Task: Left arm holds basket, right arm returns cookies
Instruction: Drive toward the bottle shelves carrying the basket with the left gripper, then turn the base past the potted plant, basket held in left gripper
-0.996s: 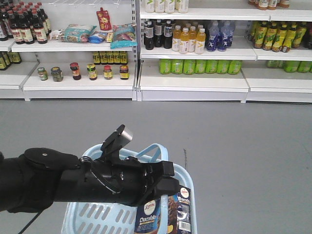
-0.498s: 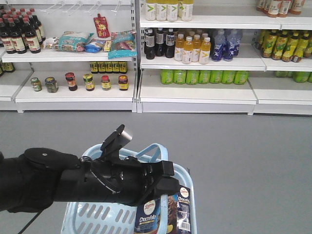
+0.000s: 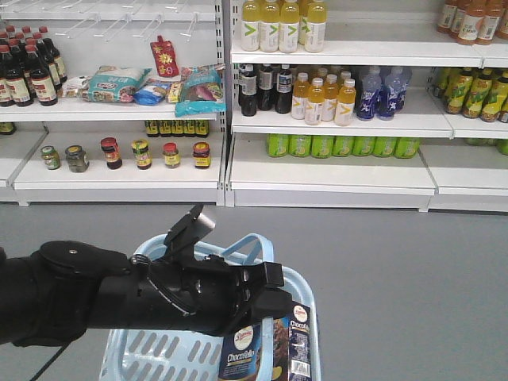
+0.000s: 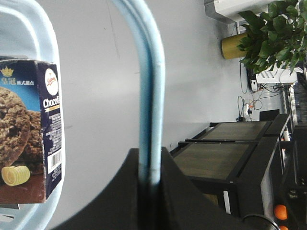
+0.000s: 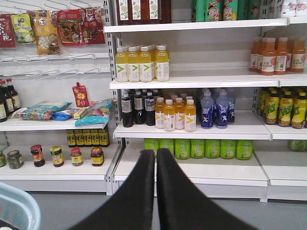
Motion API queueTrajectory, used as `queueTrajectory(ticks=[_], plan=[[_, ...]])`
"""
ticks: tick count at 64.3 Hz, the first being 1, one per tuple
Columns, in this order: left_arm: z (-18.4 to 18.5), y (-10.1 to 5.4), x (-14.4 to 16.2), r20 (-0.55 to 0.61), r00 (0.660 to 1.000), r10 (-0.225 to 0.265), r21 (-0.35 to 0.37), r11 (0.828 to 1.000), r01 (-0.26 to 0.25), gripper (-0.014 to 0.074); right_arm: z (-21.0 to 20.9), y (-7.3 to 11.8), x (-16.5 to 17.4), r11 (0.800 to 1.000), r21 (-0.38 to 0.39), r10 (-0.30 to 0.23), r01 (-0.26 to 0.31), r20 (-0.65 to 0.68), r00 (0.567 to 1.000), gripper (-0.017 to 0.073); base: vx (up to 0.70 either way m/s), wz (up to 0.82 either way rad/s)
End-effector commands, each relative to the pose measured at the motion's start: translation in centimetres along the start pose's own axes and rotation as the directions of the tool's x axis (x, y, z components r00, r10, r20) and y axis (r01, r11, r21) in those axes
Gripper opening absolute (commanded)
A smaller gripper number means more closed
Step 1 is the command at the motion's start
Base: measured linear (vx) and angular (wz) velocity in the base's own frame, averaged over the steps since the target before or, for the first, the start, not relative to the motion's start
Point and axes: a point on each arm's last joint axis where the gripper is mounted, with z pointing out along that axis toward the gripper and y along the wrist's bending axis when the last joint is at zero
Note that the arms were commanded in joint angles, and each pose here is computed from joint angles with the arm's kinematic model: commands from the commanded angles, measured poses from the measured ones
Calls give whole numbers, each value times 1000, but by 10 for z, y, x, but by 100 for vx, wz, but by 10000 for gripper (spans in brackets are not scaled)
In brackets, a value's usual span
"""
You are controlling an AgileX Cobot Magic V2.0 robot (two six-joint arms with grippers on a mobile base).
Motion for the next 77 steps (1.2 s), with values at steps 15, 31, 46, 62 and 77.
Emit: queueTrajectory(ticks=[15, 31, 46, 62, 77], plan=[[-11, -24, -5, 27, 999, -23, 110, 994, 20, -8, -1, 0, -7, 1000, 2, -2, 2, 87, 996, -8, 31, 0], [-11, -24, -5, 27, 999, -23, 110, 994, 20, -8, -1, 0, -7, 1000, 2, -2, 2, 87, 996, -8, 33, -4], [-11, -24, -5, 27, 999, -23, 110, 994, 20, -8, -1, 0, -7, 1000, 2, -2, 2, 87, 996, -8, 31, -18], [-11, -24, -5, 27, 999, -23, 110, 994, 20, -8, -1, 0, -7, 1000, 2, -2, 2, 87, 996, -8, 28, -38], [-11, -24, -5, 27, 999, -23, 110, 994, 20, -8, -1, 0, -7, 1000, 2, -2, 2, 87, 996, -8, 24, -50]])
